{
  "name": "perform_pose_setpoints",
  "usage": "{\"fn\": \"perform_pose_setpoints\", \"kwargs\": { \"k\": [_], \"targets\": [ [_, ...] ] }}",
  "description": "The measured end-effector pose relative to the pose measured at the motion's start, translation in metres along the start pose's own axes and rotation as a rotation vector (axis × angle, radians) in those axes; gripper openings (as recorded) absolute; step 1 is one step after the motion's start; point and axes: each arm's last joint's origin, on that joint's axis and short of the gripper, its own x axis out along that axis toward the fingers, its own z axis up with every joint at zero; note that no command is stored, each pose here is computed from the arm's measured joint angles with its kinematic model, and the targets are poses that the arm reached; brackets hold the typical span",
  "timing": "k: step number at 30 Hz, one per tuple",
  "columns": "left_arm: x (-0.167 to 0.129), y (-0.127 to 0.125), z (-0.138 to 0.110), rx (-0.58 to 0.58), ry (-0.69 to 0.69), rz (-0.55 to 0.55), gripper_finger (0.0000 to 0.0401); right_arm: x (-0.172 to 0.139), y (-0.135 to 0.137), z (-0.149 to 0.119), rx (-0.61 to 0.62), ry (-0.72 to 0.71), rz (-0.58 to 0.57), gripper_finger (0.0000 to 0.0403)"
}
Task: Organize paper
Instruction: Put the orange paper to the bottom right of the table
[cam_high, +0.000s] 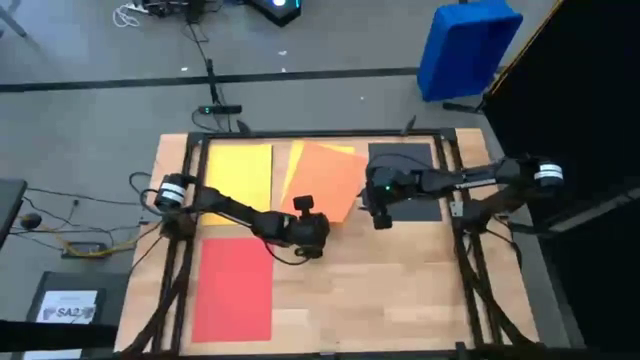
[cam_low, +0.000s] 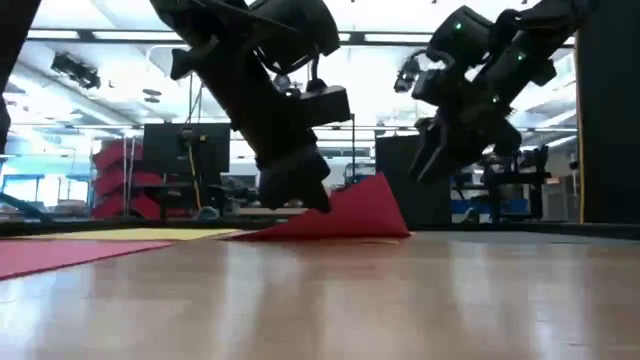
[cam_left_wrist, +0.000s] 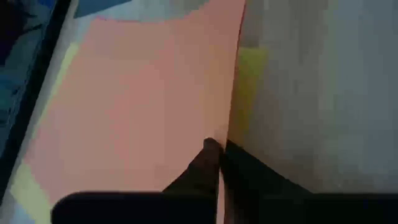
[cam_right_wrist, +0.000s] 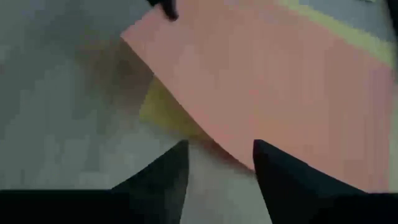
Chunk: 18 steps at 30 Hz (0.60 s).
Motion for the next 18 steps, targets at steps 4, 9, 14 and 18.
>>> {"fn": "perform_pose_setpoints", "kwargs": {
  "k": [4,9,14,18],
  "targets": [
    [0.0,0.0,-0.002,0.013,0.017,0.003,0.0,0.011,-0.001,-0.004,-0.012,0.049,-0.048,0.019],
    [0.0,0.0,-0.002,0.015,0.018,0.005,0.0,0.025,0.0,-0.01,-0.052,0.096,-0.058,0.0199],
    [0.0,0.001,-0.003,0.02,0.023,0.024,0.0,0.034,0.001,-0.015,-0.041,0.139,-0.102,0.0197],
    [0.0,0.002,-0.002,0.021,0.02,0.075,0.0,0.035,-0.001,-0.013,-0.038,0.132,-0.151,0.0192]
  ]
}}
